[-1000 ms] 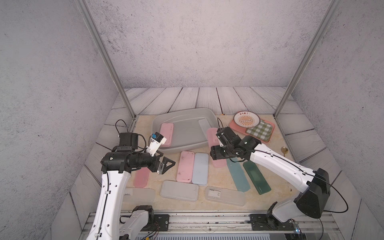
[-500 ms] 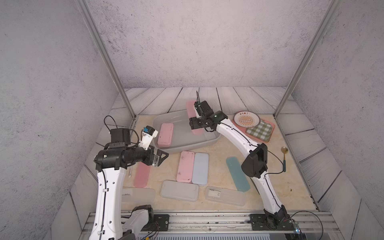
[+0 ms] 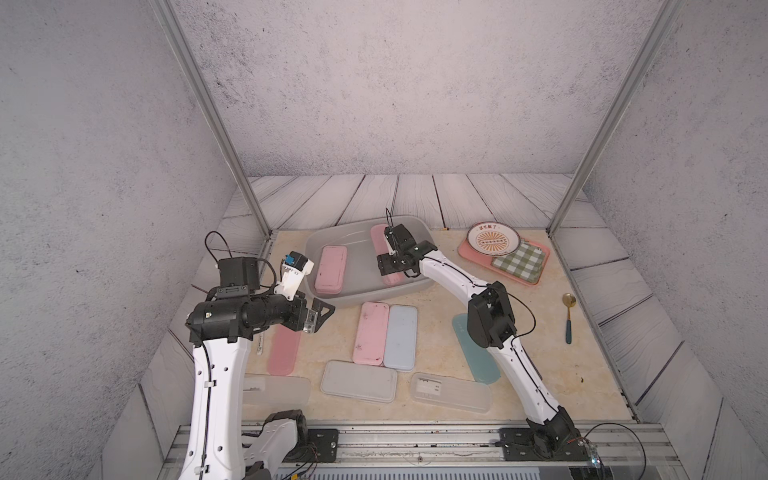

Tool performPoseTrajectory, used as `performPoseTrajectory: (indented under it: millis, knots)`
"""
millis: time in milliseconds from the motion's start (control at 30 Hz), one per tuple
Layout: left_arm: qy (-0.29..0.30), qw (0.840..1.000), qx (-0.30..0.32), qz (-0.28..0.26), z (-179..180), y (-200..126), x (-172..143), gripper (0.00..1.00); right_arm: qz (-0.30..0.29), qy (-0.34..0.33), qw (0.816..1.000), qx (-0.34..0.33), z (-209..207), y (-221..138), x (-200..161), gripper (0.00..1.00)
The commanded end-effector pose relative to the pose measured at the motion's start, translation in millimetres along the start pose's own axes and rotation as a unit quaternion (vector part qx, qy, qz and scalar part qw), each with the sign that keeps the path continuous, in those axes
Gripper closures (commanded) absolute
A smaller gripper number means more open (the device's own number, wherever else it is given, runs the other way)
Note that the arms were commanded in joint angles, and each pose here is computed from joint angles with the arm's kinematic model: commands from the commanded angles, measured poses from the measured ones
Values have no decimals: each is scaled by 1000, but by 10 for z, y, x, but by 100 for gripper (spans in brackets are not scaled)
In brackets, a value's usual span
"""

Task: Put the pencil case into the storage box
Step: Place the pencil case at the storage box.

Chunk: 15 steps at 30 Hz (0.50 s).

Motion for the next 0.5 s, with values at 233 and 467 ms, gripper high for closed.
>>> performPoseTrajectory:
  millis: [233, 467]
  knots:
    - [-6, 1000, 6, -4, -13, -48, -21, 0, -18, -3, 1000, -18, -18, 408, -71, 18]
    - [-36, 999, 31, 5, 96, 56, -75, 0, -75, -8, 997, 15, 30, -173, 281, 1]
Point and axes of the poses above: each gripper's point midway between its finger pads, its own y axis out along the fingers, its own z axis along the line the jaws close on, x = y × z, the point moved 10 cm from there along -y, back along the fingers, and after that the axes turned 11 degrees about -y, right-handed, at the moved point
